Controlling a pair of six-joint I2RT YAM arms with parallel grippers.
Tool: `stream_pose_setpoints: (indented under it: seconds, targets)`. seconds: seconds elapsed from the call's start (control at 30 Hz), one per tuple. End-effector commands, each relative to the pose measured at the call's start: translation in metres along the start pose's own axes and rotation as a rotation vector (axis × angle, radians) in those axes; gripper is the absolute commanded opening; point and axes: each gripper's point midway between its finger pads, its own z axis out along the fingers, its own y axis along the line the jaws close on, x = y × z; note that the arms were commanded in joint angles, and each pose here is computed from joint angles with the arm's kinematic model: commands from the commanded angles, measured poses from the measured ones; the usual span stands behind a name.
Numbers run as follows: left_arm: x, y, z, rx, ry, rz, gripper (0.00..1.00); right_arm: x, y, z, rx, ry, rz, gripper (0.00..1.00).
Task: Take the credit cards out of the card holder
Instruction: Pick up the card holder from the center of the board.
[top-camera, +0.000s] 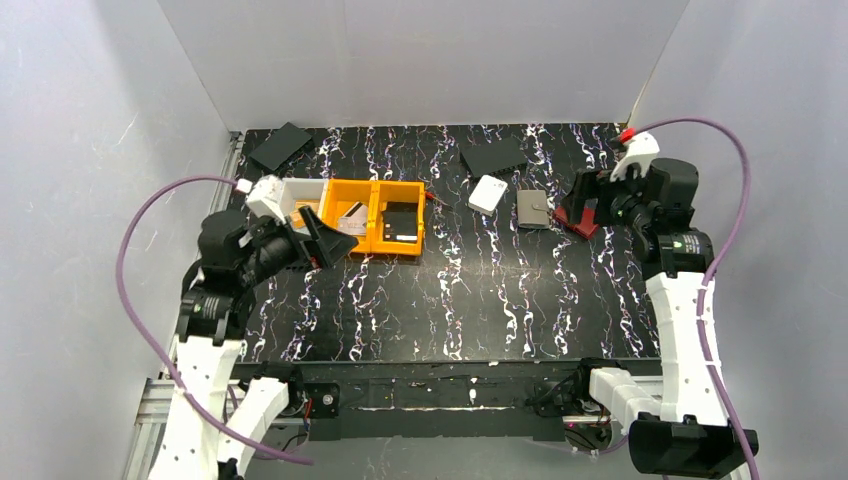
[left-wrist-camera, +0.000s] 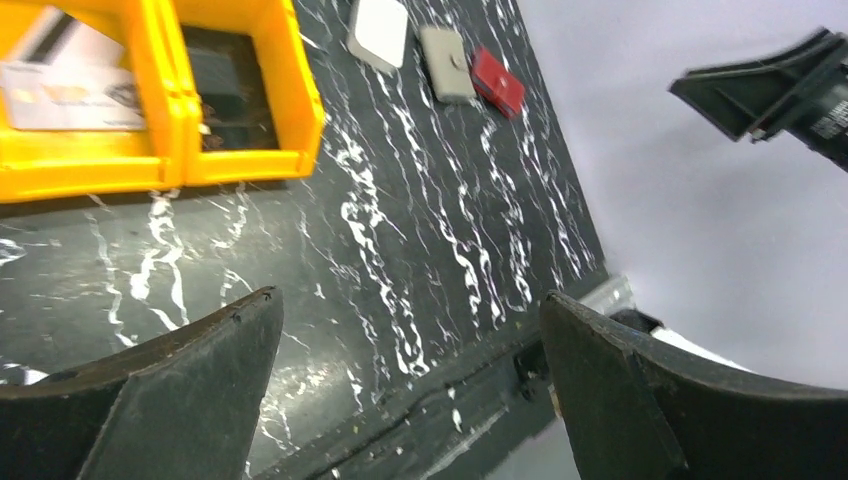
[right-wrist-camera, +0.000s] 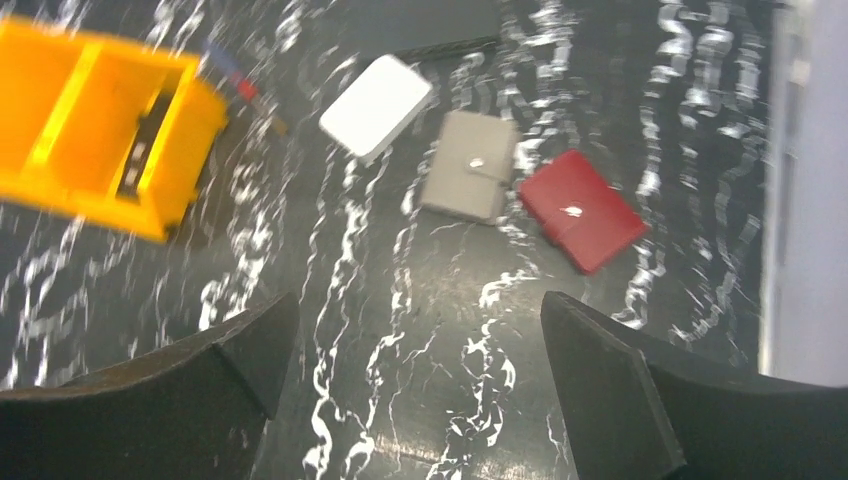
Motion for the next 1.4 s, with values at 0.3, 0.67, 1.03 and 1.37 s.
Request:
stream_pose_setpoints:
  seconds: [0.3,0.67,1.03,1.37]
  targets:
    - [0.048,0.007,0.101,-0.031,0.343,0.299,0.99,0.084,0.033,0.071,-0.426,0.266,-0.376,1.00]
    - [0.077,0.037,0.121,0.019,0.355,0.465,0.99,0.113,0.008,0.168,-0.278,0.461,-0.457,0.93]
    - [0.073,0.029,0.113,0.047,0.302,0.470,0.99,0.130,-0.023,0.248,-0.131,0.625,-0.377,0.61]
    - [0.072,0.028,0.110,0.050,0.293,0.470,0.99,0.131,-0.064,0.264,-0.050,0.605,-0.118,0.62]
